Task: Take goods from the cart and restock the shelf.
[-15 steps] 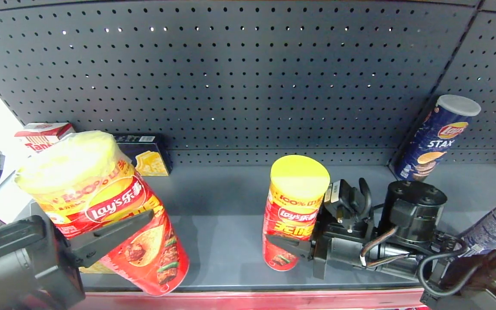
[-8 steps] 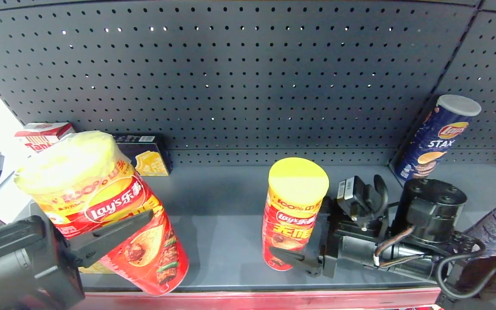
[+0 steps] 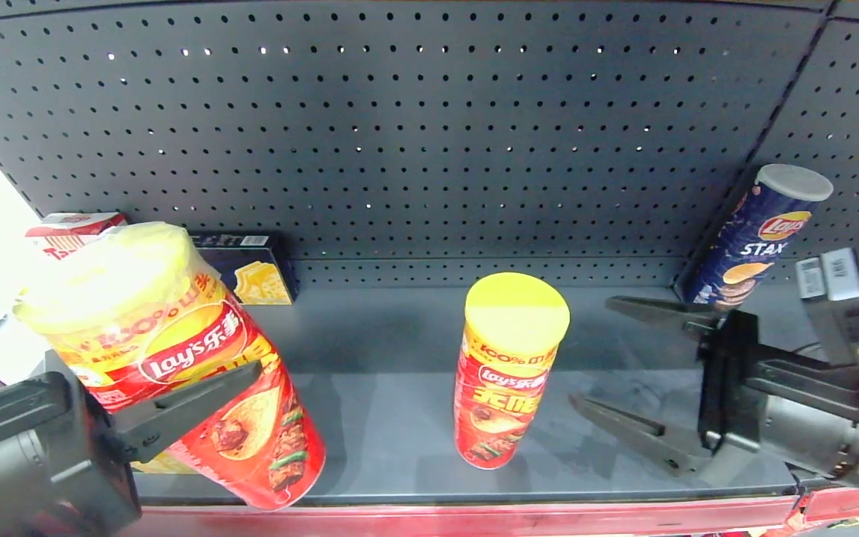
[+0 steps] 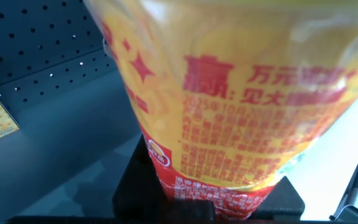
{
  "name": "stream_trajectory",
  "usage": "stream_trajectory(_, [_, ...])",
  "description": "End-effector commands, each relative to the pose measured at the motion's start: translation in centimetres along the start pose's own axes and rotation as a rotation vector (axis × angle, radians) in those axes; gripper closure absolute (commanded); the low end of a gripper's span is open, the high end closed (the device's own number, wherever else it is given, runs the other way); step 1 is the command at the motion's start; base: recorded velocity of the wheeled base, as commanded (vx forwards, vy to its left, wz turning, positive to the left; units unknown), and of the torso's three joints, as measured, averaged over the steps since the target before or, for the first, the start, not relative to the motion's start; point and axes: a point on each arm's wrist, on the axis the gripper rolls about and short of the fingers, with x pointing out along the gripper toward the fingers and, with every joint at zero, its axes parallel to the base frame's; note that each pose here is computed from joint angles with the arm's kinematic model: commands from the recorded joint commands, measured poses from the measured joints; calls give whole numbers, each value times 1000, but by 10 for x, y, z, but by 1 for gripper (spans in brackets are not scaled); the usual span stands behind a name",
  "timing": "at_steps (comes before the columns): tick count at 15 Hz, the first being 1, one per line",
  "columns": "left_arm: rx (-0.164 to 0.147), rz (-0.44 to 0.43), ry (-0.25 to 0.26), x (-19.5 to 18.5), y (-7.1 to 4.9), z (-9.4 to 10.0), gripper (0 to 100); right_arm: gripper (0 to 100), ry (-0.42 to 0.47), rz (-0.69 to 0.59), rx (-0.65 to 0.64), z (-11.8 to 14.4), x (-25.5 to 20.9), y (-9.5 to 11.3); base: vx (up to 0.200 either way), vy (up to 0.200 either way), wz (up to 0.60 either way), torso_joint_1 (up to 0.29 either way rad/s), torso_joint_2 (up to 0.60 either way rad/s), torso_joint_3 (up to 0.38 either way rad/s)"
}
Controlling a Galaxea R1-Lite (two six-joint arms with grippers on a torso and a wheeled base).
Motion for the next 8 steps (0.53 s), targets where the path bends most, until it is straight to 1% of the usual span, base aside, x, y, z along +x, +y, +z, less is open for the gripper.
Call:
stream_trajectory(1, [2, 0, -6, -1, -1, 1, 100, 0, -50, -108, -25, 26, -63, 16, 0, 0, 0, 0, 0, 0])
stream_trajectory(2, [2, 0, -6, -1, -1, 1, 100, 0, -42, -120, -23, 25, -71, 19, 0, 0, 0, 0, 0, 0])
stream_trajectory(3, [3, 0, -7, -2, -1, 1, 100, 0, -9, -158, -12, 15, -97, 31, 0, 0, 0, 0, 0, 0])
stream_trajectory(4, [5, 0, -10, -2, -1, 1, 100, 0, -1, -168, -10, 7, -112, 39, 0, 0, 0, 0, 0, 0])
stream_trajectory(6, [7, 0, -11, -3, -1, 2, 100, 0, 6, -207, 22, -6, -134, 50, 0, 0, 0, 0, 0, 0])
stream_trajectory(7, [5, 0, -11, -3, -1, 2, 100, 0, 15, -218, 31, -9, -137, 52, 0, 0, 0, 0, 0, 0])
stream_trajectory(8, [7, 0, -13, -2, -1, 2, 100, 0, 61, -255, 64, -24, -147, 58, 0, 0, 0, 0, 0, 0])
